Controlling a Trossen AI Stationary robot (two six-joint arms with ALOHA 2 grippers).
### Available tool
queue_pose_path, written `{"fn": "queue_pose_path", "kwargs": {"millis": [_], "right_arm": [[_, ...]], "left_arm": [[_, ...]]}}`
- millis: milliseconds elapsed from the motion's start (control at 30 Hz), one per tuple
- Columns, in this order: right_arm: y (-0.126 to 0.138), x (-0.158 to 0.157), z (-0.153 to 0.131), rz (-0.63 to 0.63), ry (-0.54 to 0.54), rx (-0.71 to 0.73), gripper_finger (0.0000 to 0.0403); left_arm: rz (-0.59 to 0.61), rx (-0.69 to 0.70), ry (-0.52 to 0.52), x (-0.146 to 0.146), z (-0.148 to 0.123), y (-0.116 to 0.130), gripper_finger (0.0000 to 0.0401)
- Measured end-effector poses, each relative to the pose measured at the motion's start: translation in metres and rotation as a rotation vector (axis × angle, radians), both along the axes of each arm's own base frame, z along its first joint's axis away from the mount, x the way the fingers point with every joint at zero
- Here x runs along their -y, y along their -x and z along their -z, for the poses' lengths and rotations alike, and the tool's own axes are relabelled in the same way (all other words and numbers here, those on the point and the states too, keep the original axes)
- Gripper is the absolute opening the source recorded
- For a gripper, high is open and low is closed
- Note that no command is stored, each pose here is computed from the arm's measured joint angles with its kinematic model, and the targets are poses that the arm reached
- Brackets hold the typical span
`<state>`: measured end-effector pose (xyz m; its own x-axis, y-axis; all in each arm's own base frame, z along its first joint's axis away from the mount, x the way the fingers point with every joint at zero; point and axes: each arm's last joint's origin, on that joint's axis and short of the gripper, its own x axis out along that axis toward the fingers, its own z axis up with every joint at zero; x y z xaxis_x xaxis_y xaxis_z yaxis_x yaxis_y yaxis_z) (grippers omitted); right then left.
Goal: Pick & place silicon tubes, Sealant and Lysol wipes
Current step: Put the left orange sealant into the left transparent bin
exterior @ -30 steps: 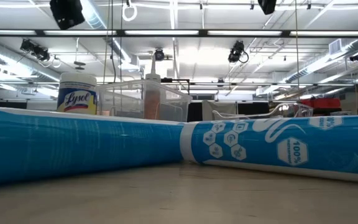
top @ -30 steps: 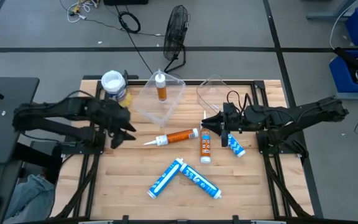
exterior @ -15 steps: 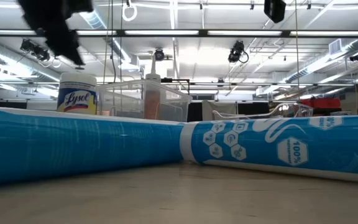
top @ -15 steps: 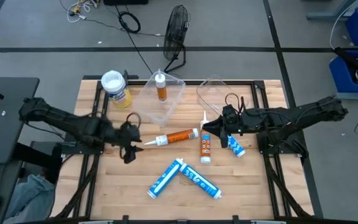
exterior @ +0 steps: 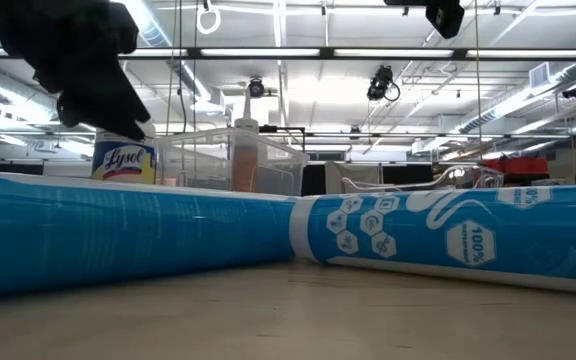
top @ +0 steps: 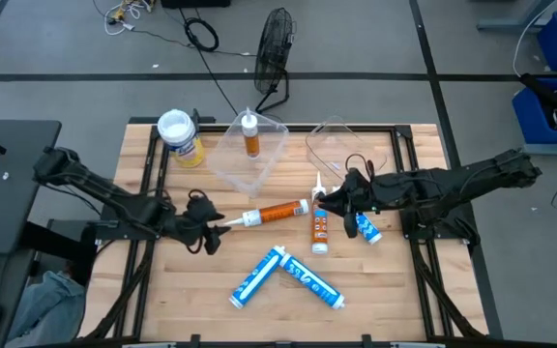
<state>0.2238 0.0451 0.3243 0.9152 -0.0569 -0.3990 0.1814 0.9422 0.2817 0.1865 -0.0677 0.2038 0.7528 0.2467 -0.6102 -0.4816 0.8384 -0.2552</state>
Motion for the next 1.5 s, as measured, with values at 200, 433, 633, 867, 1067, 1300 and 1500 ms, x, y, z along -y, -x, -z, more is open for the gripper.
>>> {"fn": "queue_pose_path", "kwargs": {"millis": [200,433,633,867,1067,1300,1500], "right_arm": [[0.001,0.0,0.002,-0.006,0.008,-0.025,0.0084],[0.001,-0.001,0.003,-0.019,-0.018,-0.035,0.0084],[0.001,-0.001,0.003,-0.014,-0.07,-0.035,0.0084],[0.001,-0.001,0.003,0.018,-0.159,-0.033,0.0084],[0.001,-0.001,0.003,0.02,-0.161,-0.032,0.0084],[0.001,-0.001,0.003,0.025,-0.17,-0.03,0.0084],[0.001,-0.001,0.003,0.022,-0.161,-0.028,0.0084]], "left_arm": [[-0.001,-0.068,-0.057,-0.001,0.017,-0.013,0.026],[0.002,-0.156,-0.098,0.002,0.036,-0.021,0.026],[0.069,-0.256,-0.173,0.003,0.052,-0.026,0.0249],[0.061,-0.316,-0.219,0.004,0.067,-0.03,0.0248],[0.031,-0.312,-0.216,-0.002,0.073,-0.037,0.0248],[0.075,-0.296,-0.21,-0.013,0.077,-0.05,0.0247],[0.094,-0.325,-0.162,-0.02,0.081,-0.052,0.0247]]}}
